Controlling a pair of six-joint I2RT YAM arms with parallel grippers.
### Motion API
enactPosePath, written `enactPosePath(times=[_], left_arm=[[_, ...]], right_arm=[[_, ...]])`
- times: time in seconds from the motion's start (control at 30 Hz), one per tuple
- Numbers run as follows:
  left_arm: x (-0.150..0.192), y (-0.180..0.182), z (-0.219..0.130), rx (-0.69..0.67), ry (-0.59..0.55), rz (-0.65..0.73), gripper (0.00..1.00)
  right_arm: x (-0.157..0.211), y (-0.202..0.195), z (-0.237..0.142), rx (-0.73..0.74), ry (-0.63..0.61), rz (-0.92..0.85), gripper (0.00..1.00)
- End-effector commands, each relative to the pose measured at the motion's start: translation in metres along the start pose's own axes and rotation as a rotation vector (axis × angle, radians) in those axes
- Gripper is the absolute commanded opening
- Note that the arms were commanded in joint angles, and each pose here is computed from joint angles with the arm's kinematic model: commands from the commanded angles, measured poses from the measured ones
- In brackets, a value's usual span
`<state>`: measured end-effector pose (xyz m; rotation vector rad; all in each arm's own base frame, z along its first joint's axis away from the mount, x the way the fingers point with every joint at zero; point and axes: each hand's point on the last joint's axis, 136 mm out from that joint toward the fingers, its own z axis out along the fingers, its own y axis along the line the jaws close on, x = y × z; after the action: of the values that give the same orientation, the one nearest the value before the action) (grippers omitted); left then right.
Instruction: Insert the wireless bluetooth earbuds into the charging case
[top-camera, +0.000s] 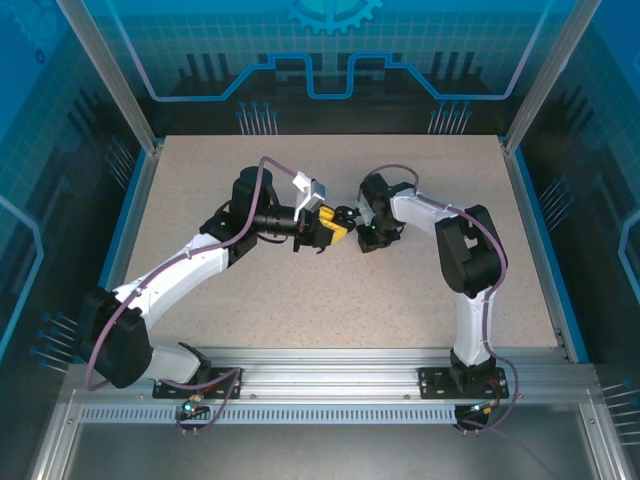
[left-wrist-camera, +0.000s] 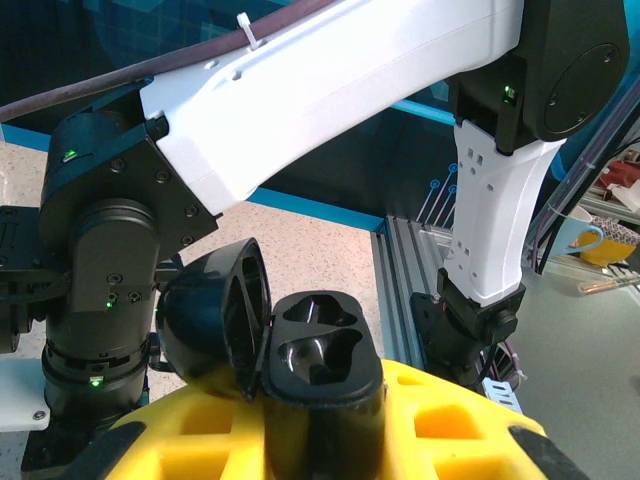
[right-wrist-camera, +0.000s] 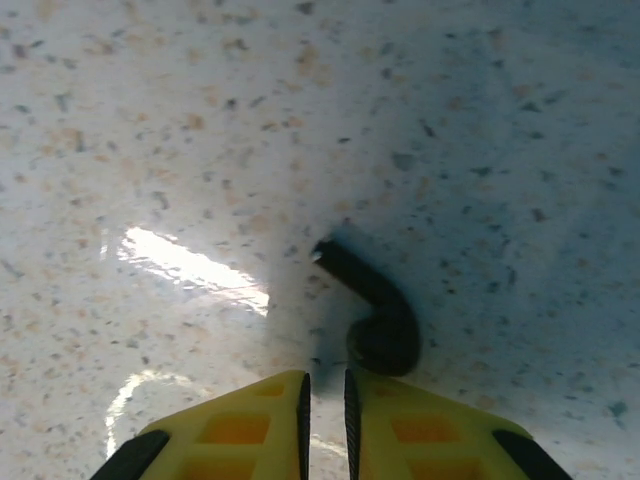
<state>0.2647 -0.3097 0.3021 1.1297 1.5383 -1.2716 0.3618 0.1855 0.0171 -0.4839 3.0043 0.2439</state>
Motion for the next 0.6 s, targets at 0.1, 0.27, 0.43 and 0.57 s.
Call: enactPosePath(times=[0.1,0.27,0.43,0.57], left_arm=[[-0.008,-0.003,-0.006,-0.009,-0.015,0.022,0.03],[-0.007,-0.003,-0.006,-0.012,-0.013,0.021,0.03],[-0.007,-0.003,-0.007,-0.015,-0.013,0.021,0.03],[-0.008,-0.004,-0.008,-0.016,-0.013,0.023,0.03]], right_arm=[[-0.007,-0.017,-0.001,0.077,-0.005,0.053,0.18],[-0.015,-0.017,-0.001,0.074,-0.018,0.058,0.18],[-0.022,-0.020,0.002,0.089,-0.019,0.063,0.18],[-0.027,-0.022,0.004,0.109,-0.014,0.046,0.18]])
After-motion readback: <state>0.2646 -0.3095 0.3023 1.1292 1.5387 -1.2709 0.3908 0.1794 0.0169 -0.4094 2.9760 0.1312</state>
